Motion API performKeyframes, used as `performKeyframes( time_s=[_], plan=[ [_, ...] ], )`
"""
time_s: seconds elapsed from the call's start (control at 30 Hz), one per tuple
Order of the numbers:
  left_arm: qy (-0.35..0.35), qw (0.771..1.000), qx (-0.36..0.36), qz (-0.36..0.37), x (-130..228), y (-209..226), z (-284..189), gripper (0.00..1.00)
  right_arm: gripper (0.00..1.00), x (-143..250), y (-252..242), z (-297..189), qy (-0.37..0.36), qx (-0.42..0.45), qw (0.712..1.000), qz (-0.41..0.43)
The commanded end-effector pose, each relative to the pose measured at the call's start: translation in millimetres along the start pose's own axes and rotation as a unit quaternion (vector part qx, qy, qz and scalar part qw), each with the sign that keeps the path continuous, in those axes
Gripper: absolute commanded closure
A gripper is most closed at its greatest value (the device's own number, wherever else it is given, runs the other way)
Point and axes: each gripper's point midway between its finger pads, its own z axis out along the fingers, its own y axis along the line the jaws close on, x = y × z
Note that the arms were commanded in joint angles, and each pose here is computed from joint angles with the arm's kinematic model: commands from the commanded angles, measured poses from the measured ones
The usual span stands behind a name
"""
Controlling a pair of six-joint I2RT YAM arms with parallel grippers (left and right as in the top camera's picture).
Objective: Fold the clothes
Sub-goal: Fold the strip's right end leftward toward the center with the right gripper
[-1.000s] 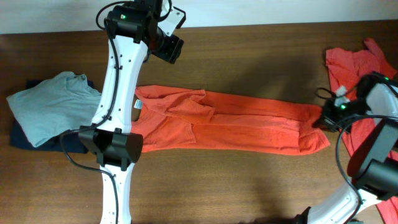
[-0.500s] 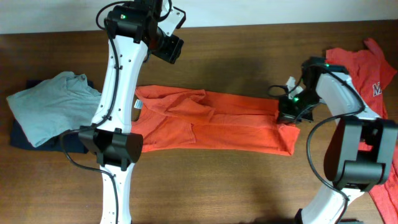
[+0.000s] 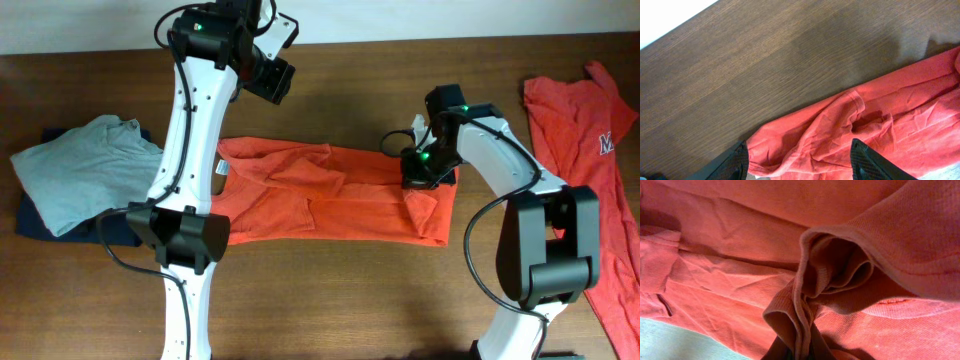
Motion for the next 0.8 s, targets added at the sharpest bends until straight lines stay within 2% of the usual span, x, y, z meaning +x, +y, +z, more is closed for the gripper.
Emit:
performKeyframes(
  time_s=[0.0,0.1,0.3,0.47,0.57,0.67,0.77],
  plan=[
    [-0.007,1.0,-0.004,-0.006,-2.2,2.2,-6.1,0.35,0.92,-6.8,14.4,-9.1,-0.023,-0.003,1.0,-0.004],
    [-0.006,1.0,-0.004,-0.006,-1.9,2.1,-6.1,0.35,0.89,-2.1,18.7,-7.5,-0.014,-0.002,1.0,-0.008],
    [-0.006,1.0,-0.004,-0.006,-2.0,2.1,-6.1,0.35,0.96,9.7,28.3,-7.2,0.01,-0.027,1.0,-0.011],
    [-0.007,1.0,-0.004,-0.005,-2.1,2.0,-6.1,0.35,0.95,10.4,29.9,-7.3,0.012,-0.032,0.999,-0.01],
    [-0.007,1.0,-0.004,-0.005,-2.2,2.0,-6.1,0.35,0.81,11.9,36.6,-7.8,0.016,-0.051,0.999,-0.011],
    [-0.007,1.0,-0.004,-0.005,-2.2,2.2,-6.1,0.35,0.65,17.7,62.5,-13.3,0.022,-0.131,0.988,-0.084],
    [-0.007,1.0,-0.005,-0.005,-2.2,2.3,-6.1,0.35,0.66,27.7,69.0,-17.8,0.03,-0.155,0.977,-0.142]
  ],
)
